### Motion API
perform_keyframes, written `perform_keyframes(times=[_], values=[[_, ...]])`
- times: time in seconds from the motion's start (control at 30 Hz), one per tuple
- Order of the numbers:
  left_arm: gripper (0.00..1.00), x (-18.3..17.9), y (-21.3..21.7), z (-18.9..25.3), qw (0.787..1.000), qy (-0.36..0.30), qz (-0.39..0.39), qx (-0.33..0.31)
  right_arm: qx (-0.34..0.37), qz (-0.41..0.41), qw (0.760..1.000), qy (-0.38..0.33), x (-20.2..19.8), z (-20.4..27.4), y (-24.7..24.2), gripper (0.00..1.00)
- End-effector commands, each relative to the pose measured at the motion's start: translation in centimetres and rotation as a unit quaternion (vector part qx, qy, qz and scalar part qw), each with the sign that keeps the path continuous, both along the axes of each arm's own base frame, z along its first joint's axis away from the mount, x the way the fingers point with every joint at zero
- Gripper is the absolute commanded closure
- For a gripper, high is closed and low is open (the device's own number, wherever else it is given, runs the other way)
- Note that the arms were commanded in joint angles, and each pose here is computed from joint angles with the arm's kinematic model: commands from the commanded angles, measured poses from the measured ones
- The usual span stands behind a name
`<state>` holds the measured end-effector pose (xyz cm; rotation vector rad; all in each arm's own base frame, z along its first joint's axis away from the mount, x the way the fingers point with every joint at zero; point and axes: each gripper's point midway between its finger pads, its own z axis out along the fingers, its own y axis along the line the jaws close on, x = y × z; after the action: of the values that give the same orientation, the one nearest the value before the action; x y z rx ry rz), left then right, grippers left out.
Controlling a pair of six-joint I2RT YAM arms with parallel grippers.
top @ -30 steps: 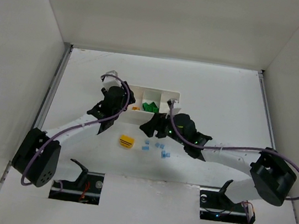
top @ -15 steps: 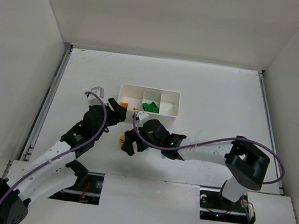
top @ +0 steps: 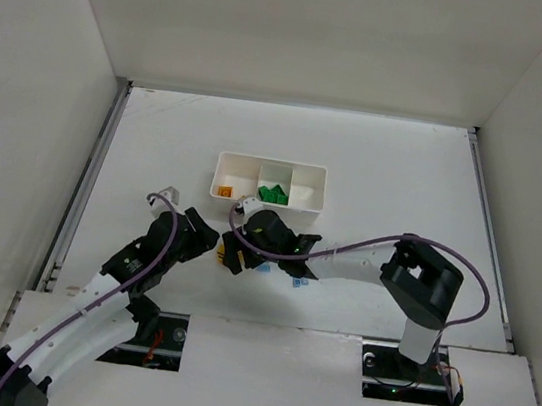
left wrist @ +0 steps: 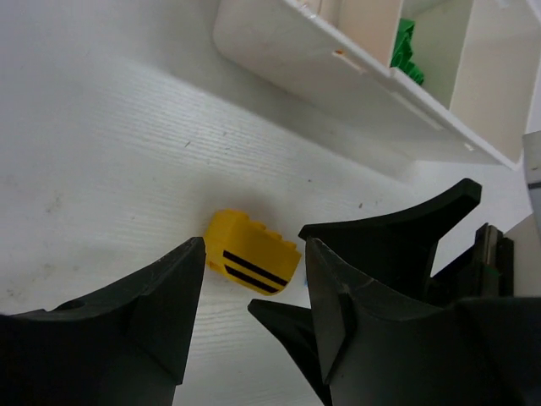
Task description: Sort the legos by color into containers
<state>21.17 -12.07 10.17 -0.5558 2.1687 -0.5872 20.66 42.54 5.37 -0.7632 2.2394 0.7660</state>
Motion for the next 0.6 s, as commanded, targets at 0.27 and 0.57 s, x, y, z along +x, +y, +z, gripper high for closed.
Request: perform_keyframes(times=[0.27, 0.57], values=[[0.49, -1.0, 0.2, -1.8, 0.998, 0.031, 0.033, -0.052, -0.002, 0.007, 1.000, -0.002, 0.8, 0.0, 1.3, 0.53], [0.44, 0.2, -1.9, 2.1, 0.984, -0.042, 0.035, -0.171, 0.106, -0.028, 0.994, 0.028, 1.7, 5.2, -0.1, 0.65]])
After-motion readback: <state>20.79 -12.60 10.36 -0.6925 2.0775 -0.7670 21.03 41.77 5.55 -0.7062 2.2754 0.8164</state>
